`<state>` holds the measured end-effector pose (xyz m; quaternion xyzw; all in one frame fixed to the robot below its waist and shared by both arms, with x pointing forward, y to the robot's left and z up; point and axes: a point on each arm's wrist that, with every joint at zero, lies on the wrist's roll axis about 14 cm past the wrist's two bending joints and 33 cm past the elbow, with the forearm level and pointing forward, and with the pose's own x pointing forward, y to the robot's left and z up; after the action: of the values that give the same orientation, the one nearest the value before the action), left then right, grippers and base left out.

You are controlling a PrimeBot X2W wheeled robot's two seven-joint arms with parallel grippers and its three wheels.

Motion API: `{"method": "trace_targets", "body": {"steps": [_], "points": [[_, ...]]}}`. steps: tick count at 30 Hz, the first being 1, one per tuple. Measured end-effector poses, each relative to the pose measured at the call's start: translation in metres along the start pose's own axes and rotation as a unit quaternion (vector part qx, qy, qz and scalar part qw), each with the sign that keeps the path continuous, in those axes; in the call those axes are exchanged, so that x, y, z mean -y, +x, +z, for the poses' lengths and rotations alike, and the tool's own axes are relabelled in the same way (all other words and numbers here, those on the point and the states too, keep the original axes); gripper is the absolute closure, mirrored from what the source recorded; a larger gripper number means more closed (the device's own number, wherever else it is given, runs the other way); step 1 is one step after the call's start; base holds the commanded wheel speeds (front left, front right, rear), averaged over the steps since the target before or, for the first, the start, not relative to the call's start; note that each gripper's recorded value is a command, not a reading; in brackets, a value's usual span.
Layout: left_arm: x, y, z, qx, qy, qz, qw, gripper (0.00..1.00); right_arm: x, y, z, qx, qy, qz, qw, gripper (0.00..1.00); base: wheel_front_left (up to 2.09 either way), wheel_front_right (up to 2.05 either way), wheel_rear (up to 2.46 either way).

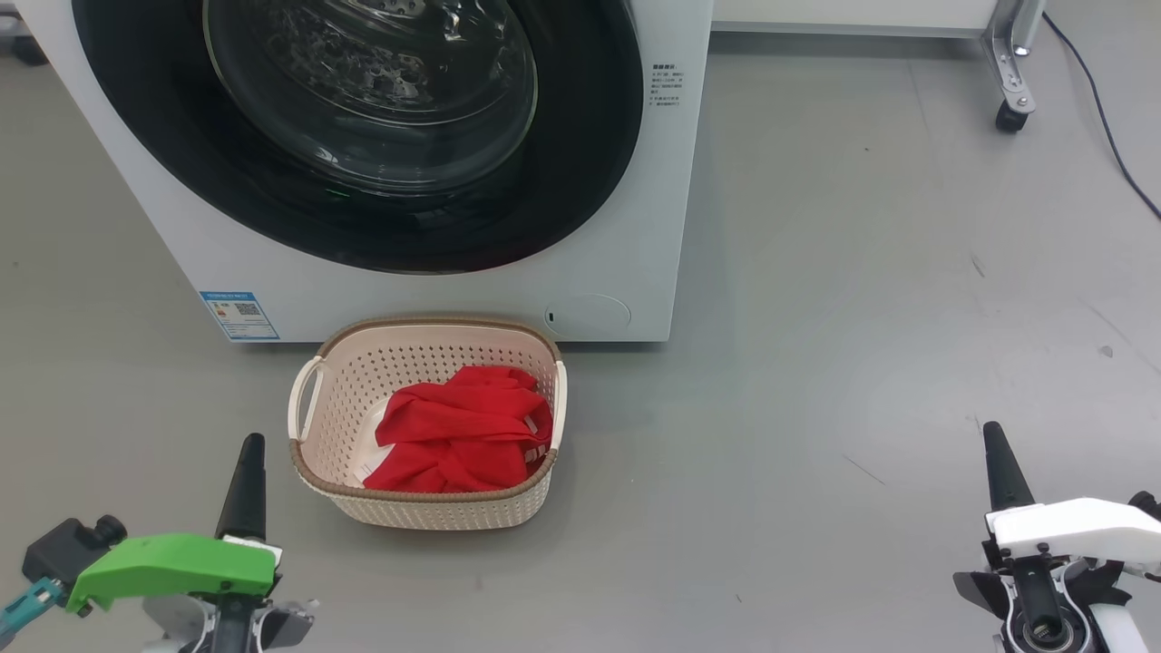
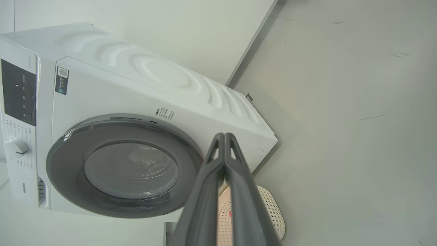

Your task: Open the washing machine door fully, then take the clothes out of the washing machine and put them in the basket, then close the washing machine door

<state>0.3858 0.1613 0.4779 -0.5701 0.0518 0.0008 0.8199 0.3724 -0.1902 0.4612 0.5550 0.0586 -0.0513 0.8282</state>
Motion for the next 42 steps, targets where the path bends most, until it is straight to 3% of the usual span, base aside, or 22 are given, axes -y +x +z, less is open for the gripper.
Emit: {"method": "trace_targets", "body": {"steps": [13, 29, 42], "points": [[0.0, -0.002, 0.008, 0.005, -0.075, 0.0, 0.997, 1.0, -0.003, 0.0, 0.007, 0.003, 0.083, 0.008, 0.997, 1.0, 0.0, 0.0, 0.0], [0.003, -0.004, 0.021, 0.014, -0.177, -0.009, 0.984, 1.0, -0.009, -0.001, 0.018, 0.01, 0.19, 0.025, 0.982, 1.0, 0.0, 0.0, 0.0], [0.002, -0.005, 0.023, 0.016, -0.184, -0.01, 0.983, 1.0, -0.009, -0.001, 0.019, 0.01, 0.201, 0.028, 0.979, 1.0, 0.0, 0.0, 0.0]]}}
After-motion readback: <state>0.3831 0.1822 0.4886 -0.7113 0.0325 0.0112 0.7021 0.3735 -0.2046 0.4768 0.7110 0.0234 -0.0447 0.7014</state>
